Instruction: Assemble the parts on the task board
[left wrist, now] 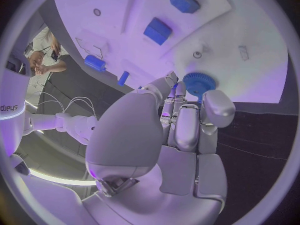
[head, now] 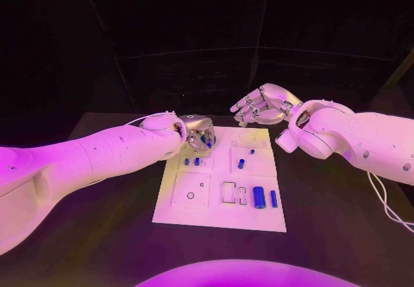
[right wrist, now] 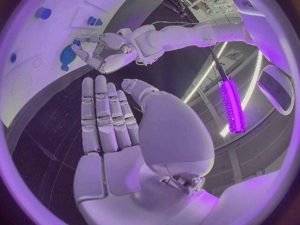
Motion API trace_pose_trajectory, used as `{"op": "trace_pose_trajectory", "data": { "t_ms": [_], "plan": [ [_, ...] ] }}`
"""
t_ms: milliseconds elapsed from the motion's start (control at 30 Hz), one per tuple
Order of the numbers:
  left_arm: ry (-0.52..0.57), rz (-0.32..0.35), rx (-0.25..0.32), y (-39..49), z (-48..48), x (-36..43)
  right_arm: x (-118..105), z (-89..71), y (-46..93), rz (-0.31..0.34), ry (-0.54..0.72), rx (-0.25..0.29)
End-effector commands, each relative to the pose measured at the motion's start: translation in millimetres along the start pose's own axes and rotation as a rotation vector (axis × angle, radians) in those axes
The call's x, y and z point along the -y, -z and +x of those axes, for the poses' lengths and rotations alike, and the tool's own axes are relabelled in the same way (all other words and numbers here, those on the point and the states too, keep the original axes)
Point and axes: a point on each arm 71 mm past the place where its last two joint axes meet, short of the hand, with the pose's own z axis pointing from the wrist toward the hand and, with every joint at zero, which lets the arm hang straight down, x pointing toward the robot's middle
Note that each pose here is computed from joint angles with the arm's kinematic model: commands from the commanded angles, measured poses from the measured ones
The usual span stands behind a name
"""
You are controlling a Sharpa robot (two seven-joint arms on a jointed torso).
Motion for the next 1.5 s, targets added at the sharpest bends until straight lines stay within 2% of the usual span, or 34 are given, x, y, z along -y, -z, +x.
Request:
{"op": "trace_pose_trajectory", "data": {
  "t_ms": [33,133,233,333,500,633,733,867,1267,1500],
  "plan": [
    [0.054,0.019,0.062,1.5,-11.1,3.6,-2.1,-0.7,-0.1,-0.014,0.002,0.002],
    [0.088,0.015,0.073,4.4,-20.4,3.2,-1.9,-1.1,0.4,-0.015,0.002,0.002],
    [0.105,0.0,0.067,9.2,-27.9,-0.5,-1.7,-1.7,0.9,-0.016,0.003,0.005],
    [0.113,-0.028,0.047,14.5,-33.2,-7.7,-1.2,-2.5,1.5,-0.014,0.003,0.008],
    [0.119,-0.076,0.004,21.4,-34.9,-20.7,-0.6,-3.1,1.8,-0.012,0.004,0.009],
    [0.121,-0.098,-0.014,24.5,-33.6,-27.5,-0.2,-3.5,1.8,-0.01,0.004,0.01],
    [0.123,-0.117,-0.028,27.2,-28.3,-33.6,0.2,-3.8,1.9,-0.009,0.005,0.011],
    [0.128,-0.126,-0.037,28.4,-21.8,-37.4,0.6,-4.2,2.1,-0.007,0.005,0.013],
    [0.126,-0.125,-0.049,28.3,-11.2,-40.0,0.9,-4.3,1.9,-0.005,0.005,0.013],
    [0.124,-0.127,-0.056,28.1,-8.7,-40.2,0.9,-4.0,1.4,-0.005,0.005,0.012]
  ]
}}
